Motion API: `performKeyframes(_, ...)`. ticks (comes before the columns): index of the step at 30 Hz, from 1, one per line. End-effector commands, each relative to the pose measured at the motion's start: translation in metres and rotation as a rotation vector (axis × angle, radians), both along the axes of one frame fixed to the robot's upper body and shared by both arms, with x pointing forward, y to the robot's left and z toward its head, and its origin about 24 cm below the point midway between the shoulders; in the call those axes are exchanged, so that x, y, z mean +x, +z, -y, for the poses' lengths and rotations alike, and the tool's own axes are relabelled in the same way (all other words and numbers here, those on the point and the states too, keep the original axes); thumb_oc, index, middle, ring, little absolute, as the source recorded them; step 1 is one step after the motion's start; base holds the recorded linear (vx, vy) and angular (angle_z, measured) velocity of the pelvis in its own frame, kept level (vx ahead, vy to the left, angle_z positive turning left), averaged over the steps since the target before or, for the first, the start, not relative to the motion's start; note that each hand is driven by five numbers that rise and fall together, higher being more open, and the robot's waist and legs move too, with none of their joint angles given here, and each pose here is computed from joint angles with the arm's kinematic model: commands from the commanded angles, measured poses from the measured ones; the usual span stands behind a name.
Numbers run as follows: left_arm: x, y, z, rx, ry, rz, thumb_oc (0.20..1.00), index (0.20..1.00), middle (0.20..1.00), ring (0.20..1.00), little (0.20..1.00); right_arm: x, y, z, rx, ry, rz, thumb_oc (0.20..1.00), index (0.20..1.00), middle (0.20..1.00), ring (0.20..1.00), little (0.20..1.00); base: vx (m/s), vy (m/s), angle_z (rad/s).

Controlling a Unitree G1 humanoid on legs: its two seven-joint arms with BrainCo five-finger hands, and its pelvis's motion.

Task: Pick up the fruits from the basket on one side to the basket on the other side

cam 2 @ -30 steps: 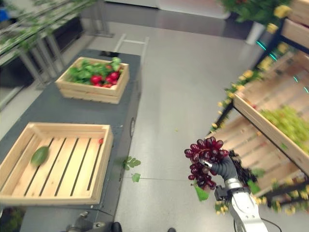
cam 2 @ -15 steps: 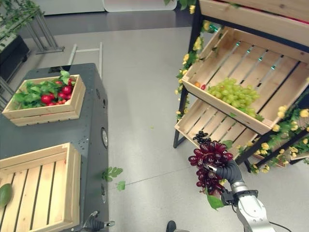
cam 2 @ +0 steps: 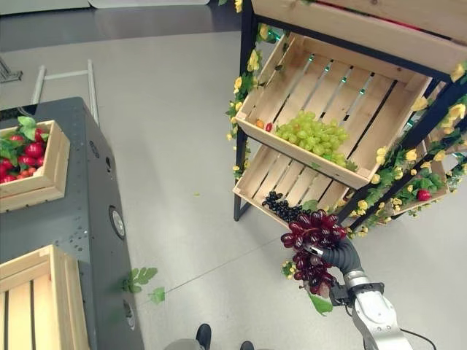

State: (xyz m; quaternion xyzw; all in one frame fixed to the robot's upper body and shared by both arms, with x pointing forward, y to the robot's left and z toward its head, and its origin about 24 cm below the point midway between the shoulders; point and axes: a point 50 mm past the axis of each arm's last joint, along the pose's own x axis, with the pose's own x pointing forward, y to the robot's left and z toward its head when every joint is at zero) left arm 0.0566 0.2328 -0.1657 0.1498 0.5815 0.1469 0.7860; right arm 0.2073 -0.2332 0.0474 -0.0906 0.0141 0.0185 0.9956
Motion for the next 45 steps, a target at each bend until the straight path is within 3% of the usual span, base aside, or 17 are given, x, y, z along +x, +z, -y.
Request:
performKeyframes(1,0.025,0.004,0.002,-0.03,-0.082,0.072,1.0,1.0,1.0,1.0,1.0,0.01,0.037,-0.006,0.009,0.037,0.199,0.2,0.2,0.2,0.2,0.2,0.07,0.104,-0.43)
performKeyframes(7,0.064,0.019,-0.007,0.002,-0.231,0.17,1.0,1.0,1.0,1.0,1.0,0.015,0.034,-0.014,0.011,0.051,0.191,0.2,0.2,0.2,0.2,0.2,-0.01,0.107,-0.32)
performKeyframes(12,0.068,0.019,-0.007,0.013,-0.248,0.163,1.0,1.0,1.0,1.0,1.0,0.02,0.039,-0.015,0.027,0.045,0.221,0.2,0.2,0.2,0.2,0.2,0.08,0.0,-0.17)
performKeyframes(16,0.064,0.018,-0.006,0.011,-0.262,0.152,1.0,1.0,1.0,1.0,1.0,0.018,0.038,-0.014,0.021,0.041,0.218,0.2,0.2,0.2,0.2,0.2,0.08,-0.006,0.03)
performKeyframes(27,0.008,-0.002,0.008,-0.076,-0.15,-0.022,1.0,1.0,1.0,1.0,1.0,0.011,0.059,0.008,-0.034,-0.012,0.282,0.2,0.2,0.2,0.2,0.2,0.1,-0.044,0.11)
performKeyframes(45,0.006,-0.005,0.019,-0.108,-0.215,-0.063,1.0,1.0,1.0,1.0,1.0,0.036,0.101,0.026,-0.089,-0.046,0.399,0.2,0.2,0.2,0.2,0.2,0.05,-0.021,0.06)
